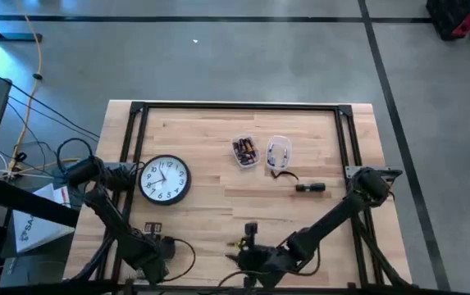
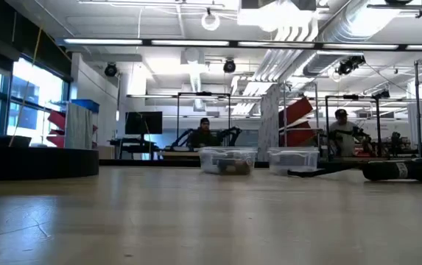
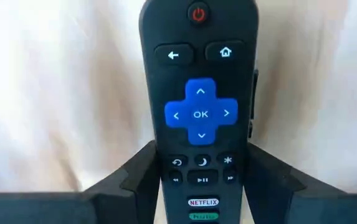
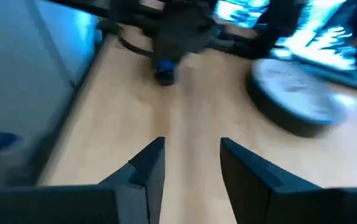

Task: Insert battery
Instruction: Open the battery cover of the black remote

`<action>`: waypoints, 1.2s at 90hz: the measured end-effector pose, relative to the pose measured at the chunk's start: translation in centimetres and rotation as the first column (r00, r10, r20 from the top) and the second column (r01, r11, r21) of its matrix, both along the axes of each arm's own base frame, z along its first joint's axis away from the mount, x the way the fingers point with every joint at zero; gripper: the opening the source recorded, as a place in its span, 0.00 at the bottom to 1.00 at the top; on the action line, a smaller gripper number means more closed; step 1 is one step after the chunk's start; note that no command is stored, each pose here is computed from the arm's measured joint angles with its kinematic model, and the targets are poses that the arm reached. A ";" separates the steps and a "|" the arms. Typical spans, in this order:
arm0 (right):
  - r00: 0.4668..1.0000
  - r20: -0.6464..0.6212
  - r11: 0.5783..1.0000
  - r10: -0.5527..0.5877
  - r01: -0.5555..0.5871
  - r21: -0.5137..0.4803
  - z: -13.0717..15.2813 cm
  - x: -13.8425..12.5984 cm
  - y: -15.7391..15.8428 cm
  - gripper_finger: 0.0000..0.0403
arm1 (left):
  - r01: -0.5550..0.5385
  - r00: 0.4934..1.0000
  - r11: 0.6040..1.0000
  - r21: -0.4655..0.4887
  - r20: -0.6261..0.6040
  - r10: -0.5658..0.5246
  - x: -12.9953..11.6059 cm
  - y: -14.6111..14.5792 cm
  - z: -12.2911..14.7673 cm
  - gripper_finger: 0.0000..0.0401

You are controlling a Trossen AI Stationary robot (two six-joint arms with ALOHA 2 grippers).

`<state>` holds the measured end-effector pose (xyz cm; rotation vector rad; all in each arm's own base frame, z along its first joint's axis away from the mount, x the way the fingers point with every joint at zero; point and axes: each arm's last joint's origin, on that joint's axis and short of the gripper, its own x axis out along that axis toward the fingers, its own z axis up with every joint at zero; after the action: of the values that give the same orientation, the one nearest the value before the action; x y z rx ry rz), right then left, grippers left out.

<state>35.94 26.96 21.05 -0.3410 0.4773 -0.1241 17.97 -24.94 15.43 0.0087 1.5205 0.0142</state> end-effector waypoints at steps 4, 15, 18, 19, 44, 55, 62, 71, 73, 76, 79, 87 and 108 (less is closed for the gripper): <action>0.999 0.014 0.998 -0.048 0.048 -0.046 0.7 -0.7 -0.3 0.29 | -0.020 0.994 1.000 0.002 0.111 0.020 0.6 0.0 1.3 0.39; 0.993 0.040 0.990 -0.111 0.114 -0.077 1.0 -2.4 -1.5 0.29 | -0.055 0.901 0.998 0.037 0.432 0.034 1.8 0.4 4.4 0.39; 0.993 0.043 0.992 -0.106 0.109 -0.061 0.7 -2.6 -1.9 0.29 | -0.063 0.860 0.997 0.053 0.509 0.027 2.2 0.6 5.0 0.39; 0.994 0.045 0.993 -0.104 0.106 -0.053 0.7 -2.7 -2.0 0.29 | -0.066 0.846 0.996 0.058 0.532 0.024 2.3 0.7 5.2 0.39; 0.952 0.288 0.979 0.103 -0.148 0.141 -1.1 -2.3 -4.4 0.29 | -0.118 0.554 0.982 0.145 0.830 -0.056 7.0 1.3 7.7 0.39; 0.920 0.361 0.976 0.150 -0.196 0.094 -0.4 -1.9 -4.9 0.29 | -0.100 0.475 0.983 0.156 0.875 -0.091 8.9 1.5 8.5 0.39; 0.909 0.385 0.980 0.159 -0.194 0.052 0.5 -1.6 -4.6 0.29 | -0.098 0.430 0.983 0.156 0.897 -0.100 9.5 1.6 9.2 0.39; 0.902 0.406 0.983 0.145 -0.176 0.042 1.7 -1.3 -4.3 0.29 | -0.081 0.393 0.981 0.176 0.910 -0.131 9.7 1.4 9.7 0.39; 0.902 0.409 0.985 0.141 -0.171 0.037 2.0 -1.3 -4.2 0.29 | -0.081 0.385 0.980 0.183 0.913 -0.139 9.7 1.4 9.8 0.39; 0.900 0.414 0.986 0.135 -0.162 0.030 2.4 -1.2 -4.1 0.29 | -0.084 0.372 0.978 0.192 0.916 -0.148 9.8 1.4 10.0 0.39; 0.896 0.423 0.987 0.133 -0.158 0.025 2.8 -1.2 -3.9 0.29 | -0.085 0.358 0.977 0.196 0.921 -0.154 9.9 1.4 10.2 0.39; 0.889 0.439 0.986 0.133 -0.162 0.030 3.5 -1.1 -3.6 0.29 | -0.084 0.333 0.973 0.217 0.926 -0.178 10.0 1.3 10.5 0.39; 0.911 0.389 0.986 0.139 -0.164 0.031 5.2 -1.6 -3.5 0.34 | -0.081 0.308 0.959 0.271 0.922 -0.235 10.3 1.4 10.9 0.39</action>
<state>34.38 23.50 26.30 -0.2811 0.0621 -0.0227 28.28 -23.55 26.37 0.2620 0.2487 0.1317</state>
